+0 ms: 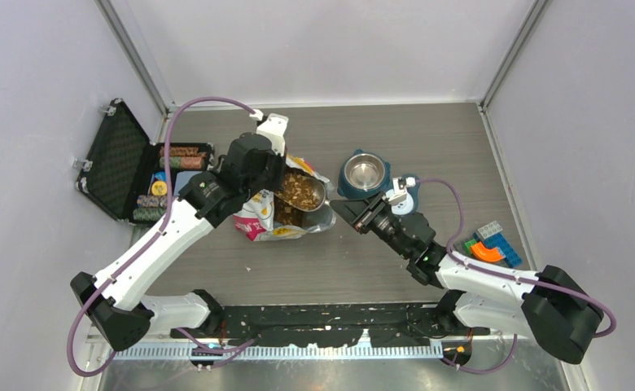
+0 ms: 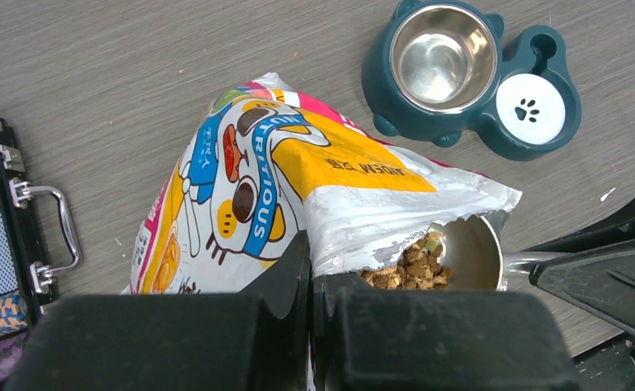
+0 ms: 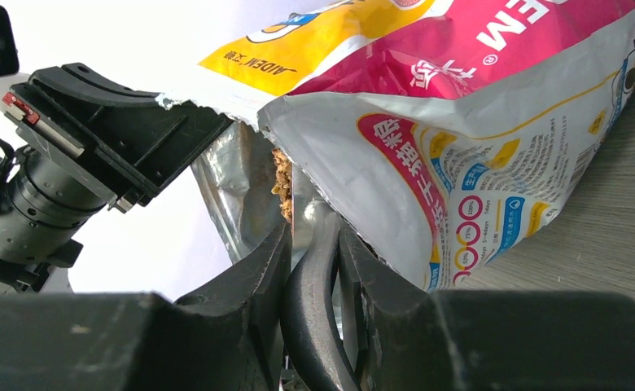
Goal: Serve the pet food
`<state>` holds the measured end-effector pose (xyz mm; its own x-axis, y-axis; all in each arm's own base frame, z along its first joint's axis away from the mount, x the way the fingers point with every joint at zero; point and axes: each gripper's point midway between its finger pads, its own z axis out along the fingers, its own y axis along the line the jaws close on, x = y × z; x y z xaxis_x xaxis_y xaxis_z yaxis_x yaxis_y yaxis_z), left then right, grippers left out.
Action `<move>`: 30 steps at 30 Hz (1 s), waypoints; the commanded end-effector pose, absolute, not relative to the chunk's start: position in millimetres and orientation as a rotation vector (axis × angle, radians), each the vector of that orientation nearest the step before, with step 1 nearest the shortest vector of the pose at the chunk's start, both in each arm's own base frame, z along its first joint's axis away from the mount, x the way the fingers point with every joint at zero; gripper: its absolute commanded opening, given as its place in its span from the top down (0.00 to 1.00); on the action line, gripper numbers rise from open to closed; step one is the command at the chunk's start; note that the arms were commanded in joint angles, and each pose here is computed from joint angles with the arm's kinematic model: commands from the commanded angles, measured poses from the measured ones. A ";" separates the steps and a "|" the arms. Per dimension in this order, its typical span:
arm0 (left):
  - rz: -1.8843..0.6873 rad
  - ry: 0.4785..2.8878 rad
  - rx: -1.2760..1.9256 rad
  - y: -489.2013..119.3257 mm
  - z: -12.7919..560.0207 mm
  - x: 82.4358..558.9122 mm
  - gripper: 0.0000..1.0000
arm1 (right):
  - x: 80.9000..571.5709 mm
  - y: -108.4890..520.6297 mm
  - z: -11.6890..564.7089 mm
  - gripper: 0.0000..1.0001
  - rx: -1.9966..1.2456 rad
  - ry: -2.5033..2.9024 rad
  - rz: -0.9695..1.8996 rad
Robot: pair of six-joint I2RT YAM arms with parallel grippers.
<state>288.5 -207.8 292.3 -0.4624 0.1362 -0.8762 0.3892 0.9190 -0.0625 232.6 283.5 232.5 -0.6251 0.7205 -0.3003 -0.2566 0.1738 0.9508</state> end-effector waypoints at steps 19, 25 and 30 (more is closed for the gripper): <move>-0.399 1.798 0.269 -208.9 376.6 297.2 1.00 | 222.4 250.1 270.9 0.95 0.483 1.534 1.553; -0.370 1.798 0.267 -208.2 381.0 302.7 1.00 | 215.4 248.5 276.8 0.95 0.480 1.518 1.596; -0.347 1.804 0.258 -207.2 380.1 308.6 1.00 | 209.9 244.6 277.6 0.95 0.488 1.505 1.625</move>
